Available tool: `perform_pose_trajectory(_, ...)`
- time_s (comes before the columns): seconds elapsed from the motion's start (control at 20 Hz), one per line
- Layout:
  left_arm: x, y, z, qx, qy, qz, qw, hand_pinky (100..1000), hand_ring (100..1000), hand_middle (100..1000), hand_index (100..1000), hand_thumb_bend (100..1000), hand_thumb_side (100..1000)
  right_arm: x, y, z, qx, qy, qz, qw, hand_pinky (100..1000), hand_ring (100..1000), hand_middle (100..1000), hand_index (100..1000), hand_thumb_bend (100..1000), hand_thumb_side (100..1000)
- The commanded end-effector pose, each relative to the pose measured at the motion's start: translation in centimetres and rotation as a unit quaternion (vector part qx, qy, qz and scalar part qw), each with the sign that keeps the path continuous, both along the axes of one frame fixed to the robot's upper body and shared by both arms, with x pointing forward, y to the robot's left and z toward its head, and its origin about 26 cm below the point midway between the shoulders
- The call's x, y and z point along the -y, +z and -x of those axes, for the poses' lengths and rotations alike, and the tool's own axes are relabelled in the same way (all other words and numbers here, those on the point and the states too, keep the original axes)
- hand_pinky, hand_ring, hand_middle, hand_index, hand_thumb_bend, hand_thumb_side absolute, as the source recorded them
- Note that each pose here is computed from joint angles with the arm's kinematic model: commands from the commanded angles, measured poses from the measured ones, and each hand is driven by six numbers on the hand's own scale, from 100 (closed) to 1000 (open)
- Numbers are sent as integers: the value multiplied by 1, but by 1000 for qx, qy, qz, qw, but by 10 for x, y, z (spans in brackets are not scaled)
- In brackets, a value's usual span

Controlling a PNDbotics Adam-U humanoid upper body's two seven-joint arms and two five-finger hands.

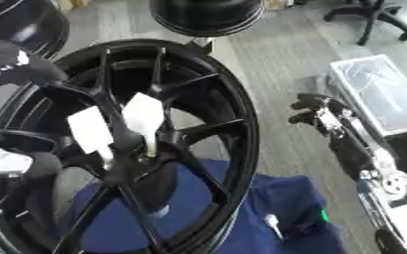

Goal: Pull the pin out of the wheel hub.

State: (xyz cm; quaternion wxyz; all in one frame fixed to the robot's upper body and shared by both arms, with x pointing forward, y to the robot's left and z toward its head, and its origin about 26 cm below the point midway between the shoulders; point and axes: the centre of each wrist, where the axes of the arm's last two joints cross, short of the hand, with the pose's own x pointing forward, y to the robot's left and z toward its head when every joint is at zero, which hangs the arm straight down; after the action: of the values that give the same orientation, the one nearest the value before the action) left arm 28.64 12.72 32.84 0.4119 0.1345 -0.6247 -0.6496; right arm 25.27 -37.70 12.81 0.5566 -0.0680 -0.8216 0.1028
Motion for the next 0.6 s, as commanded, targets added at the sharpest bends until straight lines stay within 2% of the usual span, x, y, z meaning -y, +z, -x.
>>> perform_pose_trajectory(0.05, 5, 3, -5, -57, 41, -27, 997, 887, 845, 761, 845, 670, 376, 2, 7, 0, 5, 3, 17, 1000, 886, 680, 708, 808, 100, 719)
perform_pose_trajectory(0.35, 19, -9, -24, -57, 61, -34, 996, 874, 826, 743, 830, 690, 447, 2, 7, 0, 4, 5, 17, 1000, 886, 680, 708, 808, 100, 720)
perform_pose_trajectory(0.6, 22, -20, -40, -53, 82, -39, 995, 871, 823, 737, 823, 698, 440, 1, 8, -1, 6, 7, 15, 1000, 886, 680, 708, 807, 100, 718)
